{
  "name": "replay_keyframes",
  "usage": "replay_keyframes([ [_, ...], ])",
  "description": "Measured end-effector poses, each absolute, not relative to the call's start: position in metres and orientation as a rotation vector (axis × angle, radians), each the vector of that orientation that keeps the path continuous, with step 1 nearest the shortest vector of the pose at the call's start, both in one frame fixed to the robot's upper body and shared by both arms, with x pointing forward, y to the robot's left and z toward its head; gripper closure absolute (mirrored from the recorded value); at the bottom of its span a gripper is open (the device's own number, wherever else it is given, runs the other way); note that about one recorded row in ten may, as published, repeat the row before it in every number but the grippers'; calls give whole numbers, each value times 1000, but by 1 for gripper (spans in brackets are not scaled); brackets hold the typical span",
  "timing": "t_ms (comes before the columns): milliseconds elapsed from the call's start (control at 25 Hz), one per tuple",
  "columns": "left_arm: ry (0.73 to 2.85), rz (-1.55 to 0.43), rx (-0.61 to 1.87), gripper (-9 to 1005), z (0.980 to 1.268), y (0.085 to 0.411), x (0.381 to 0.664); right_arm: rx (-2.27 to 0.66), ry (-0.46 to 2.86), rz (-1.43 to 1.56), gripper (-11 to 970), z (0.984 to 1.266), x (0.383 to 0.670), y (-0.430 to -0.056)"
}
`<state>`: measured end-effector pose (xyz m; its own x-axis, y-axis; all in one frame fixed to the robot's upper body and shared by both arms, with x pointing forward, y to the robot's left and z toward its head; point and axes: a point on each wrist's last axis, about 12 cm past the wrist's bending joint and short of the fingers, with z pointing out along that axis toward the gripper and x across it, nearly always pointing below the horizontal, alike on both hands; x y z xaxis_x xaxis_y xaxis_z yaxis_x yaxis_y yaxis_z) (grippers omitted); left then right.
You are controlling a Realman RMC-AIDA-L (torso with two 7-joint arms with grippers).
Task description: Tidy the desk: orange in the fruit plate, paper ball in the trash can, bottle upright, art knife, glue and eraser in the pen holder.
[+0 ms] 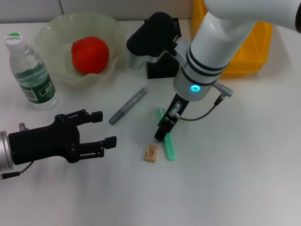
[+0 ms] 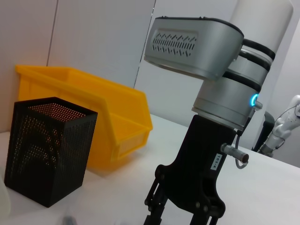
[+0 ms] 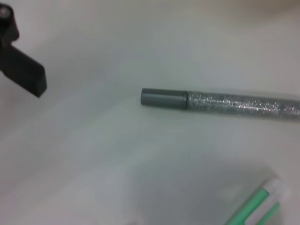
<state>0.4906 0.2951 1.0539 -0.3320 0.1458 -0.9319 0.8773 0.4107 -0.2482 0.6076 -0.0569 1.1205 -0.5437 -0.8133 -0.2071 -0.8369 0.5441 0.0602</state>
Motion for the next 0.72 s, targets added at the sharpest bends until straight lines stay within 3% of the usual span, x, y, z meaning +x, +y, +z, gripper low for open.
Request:
replay_keyframes([
  [280, 1748, -1000, 893, 170, 1054, 295, 491, -1420, 2621, 222, 236, 1121, 607, -57],
  [480, 1746, -998, 893, 171, 1055, 296, 491, -1424, 2623, 221, 444, 1121, 607, -57],
  [720, 1746, -997, 893, 172, 1055, 296, 491, -1433, 2620, 204, 454, 1121, 607, -57],
])
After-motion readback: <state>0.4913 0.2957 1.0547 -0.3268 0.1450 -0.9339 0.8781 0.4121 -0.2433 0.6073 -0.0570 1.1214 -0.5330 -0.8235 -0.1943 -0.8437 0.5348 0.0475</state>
